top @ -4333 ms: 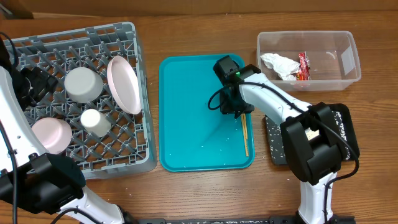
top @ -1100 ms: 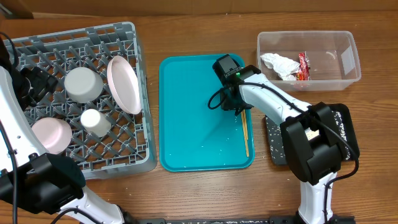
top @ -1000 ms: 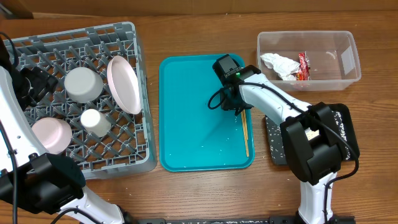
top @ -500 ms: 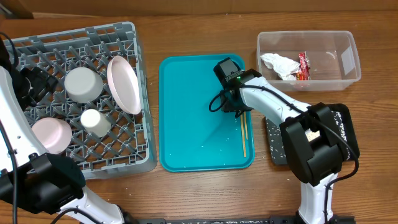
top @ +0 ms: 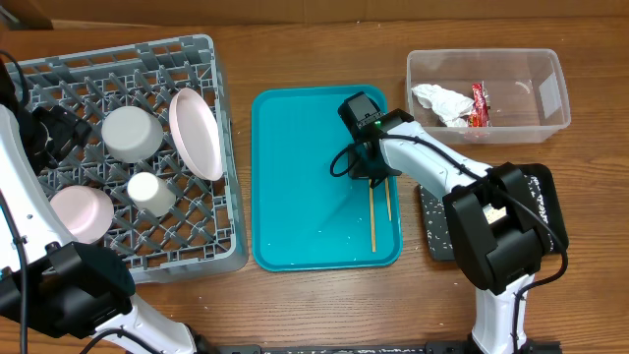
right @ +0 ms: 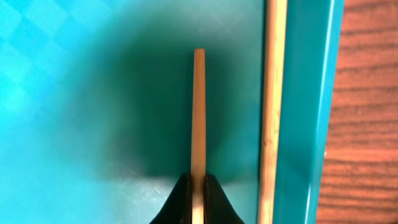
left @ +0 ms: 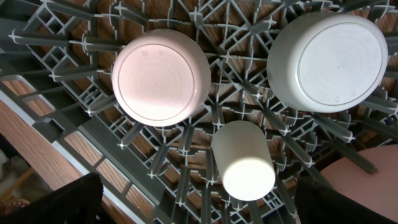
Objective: Sort waste into correct bins and load items into the dishwasher
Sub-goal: 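Lift the chopstick and carry it left to the dish rack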
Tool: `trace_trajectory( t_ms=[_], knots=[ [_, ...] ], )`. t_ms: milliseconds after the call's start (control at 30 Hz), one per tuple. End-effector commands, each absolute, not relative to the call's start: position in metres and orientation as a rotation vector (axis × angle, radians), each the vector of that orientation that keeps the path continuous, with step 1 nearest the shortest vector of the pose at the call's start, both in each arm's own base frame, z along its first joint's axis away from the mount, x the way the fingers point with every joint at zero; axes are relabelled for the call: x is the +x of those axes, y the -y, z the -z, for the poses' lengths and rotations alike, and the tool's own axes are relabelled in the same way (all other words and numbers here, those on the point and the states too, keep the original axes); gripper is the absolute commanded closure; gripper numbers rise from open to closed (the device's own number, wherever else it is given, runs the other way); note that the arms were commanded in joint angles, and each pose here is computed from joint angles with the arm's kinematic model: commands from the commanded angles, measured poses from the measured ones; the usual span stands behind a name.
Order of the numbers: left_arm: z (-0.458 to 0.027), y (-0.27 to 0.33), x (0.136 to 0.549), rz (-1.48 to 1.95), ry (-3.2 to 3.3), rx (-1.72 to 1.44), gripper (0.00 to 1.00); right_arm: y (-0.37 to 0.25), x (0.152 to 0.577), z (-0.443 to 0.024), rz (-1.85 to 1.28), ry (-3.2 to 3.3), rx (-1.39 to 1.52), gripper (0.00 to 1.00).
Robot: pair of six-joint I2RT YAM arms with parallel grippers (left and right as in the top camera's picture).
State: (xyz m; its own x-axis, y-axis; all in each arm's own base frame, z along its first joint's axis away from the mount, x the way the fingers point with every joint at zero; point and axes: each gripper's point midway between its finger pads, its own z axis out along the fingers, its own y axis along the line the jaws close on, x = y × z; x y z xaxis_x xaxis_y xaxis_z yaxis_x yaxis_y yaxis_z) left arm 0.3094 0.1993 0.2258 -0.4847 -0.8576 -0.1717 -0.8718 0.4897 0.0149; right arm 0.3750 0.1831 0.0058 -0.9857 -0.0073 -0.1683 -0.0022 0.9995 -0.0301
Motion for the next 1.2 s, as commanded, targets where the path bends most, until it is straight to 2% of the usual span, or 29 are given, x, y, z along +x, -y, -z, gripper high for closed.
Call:
trace_trajectory(
  t_ms=[0, 200, 367, 467, 700, 900, 1167],
  knots=[
    [-0.233, -0.199, 0.311, -0.146, -2.556, -1.516, 0.0, -0.186, 0.375, -0.008, 0.017, -2.988, 0.01, 0.96],
    [-0.233, -0.199, 0.311, -0.146, -2.556, -1.517, 0.0, -0.189, 0.38, -0.027, 0.015, -2.987, 0.01, 0.96],
    [-0.233, -0.199, 0.311, -0.146, -2.556, -1.516, 0.0, -0.2, 0.385, -0.067, -0.048, -2.979, 0.003, 0.96],
    [-0.233, -0.199, 0.311, -0.146, -2.556, -1.517, 0.0, -0.221, 0.39, -0.102, -0.216, -2.957, -0.011, 0.96],
    [-0.233, -0.199, 0.311, -0.146, -2.556, -1.516, 0.0, -0.304, 0.387, -0.183, -0.872, -2.812, -0.18, 0.96],
    [-0.233, -0.199, 0.311, -0.146, -2.556, -1.516, 0.0, -0.355, 0.359, -0.197, -1.043, -2.758, -0.359, 0.96],
    [-0.233, -0.199, 0.311, -0.146, -2.556, -1.516, 0.0, -0.407, 0.327, -0.207, -1.138, -2.732, -0.378, 0.96]
  ],
)
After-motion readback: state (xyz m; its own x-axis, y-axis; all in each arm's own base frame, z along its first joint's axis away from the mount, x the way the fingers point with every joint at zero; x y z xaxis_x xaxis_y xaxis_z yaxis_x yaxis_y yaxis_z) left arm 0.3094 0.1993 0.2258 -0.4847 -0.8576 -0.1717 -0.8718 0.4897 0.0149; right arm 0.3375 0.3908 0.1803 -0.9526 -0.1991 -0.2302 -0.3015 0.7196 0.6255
